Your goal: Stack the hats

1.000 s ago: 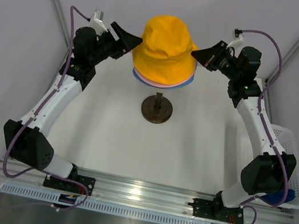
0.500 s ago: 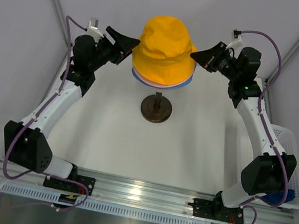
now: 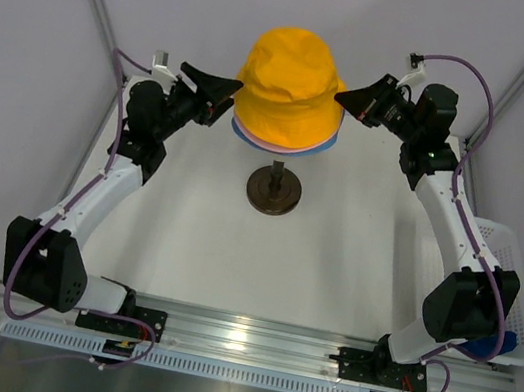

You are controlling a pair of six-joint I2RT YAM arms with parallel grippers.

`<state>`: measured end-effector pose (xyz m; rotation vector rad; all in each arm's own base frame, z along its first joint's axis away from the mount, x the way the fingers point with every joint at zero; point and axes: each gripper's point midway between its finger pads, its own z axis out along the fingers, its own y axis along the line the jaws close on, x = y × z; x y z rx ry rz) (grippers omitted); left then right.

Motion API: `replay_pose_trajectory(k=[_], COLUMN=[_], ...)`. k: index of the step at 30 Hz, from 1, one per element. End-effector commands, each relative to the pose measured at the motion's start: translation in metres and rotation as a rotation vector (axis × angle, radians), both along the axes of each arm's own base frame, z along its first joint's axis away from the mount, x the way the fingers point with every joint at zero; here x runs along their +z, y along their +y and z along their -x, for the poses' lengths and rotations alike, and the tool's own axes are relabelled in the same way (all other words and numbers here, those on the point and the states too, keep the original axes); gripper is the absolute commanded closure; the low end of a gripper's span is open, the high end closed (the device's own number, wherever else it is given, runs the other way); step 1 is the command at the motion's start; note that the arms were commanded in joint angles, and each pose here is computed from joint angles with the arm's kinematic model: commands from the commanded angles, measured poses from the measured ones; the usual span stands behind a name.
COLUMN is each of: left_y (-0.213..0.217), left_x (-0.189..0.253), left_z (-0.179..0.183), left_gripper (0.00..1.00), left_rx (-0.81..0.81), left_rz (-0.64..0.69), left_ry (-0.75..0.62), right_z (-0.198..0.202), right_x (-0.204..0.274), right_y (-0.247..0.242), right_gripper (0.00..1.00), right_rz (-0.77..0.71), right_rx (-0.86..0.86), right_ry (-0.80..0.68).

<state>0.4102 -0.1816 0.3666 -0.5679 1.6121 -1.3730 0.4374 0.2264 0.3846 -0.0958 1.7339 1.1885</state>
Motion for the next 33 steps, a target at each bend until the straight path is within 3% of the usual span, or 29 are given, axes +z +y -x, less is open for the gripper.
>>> replay_pose_trajectory(k=[1,6,9,18,21,27,33], left_y=[-0.012,-0.012,-0.012,-0.020,-0.021,-0.017,-0.005], left_x=[-0.005,-0.009,-0.009,-0.005,-0.006,-0.021,-0.061], left_z=[0.005,0.009,0.010,0.010,0.011,0.008,0.008], left_gripper=[0.30,0.32,0.40,0.76,0.99,0.99,0.99], left_rx=[-0.077,-0.082,-0.086,-0.108,-0.109,-0.062,0.025], left_rz=[0.046,0.096,0.121,0.173,0.170,0.136,0.041], left_ry=[0.006,-0.007,-0.010,-0.034,-0.033,0.017,0.126], right_z=[0.001,0.002,0.002,0.004,0.005,0.007,0.012], right_x=[-0.093,-0.094,-0.094,-0.091,-0.092,-0.101,-0.140], right_y=[0.001,0.004,0.006,0.007,0.007,0.002,-0.012], right_gripper=[0.97,0.97,0.98,1.00,1.00,1.00,1.00], right_rz=[0.104,0.100,0.098,0.096,0.098,0.108,0.127], right_rx=[-0.006,-0.003,0.000,-0.002,-0.008,-0.032,-0.093], right_ry=[0.272,0.275,0.274,0.271,0.272,0.293,0.390])
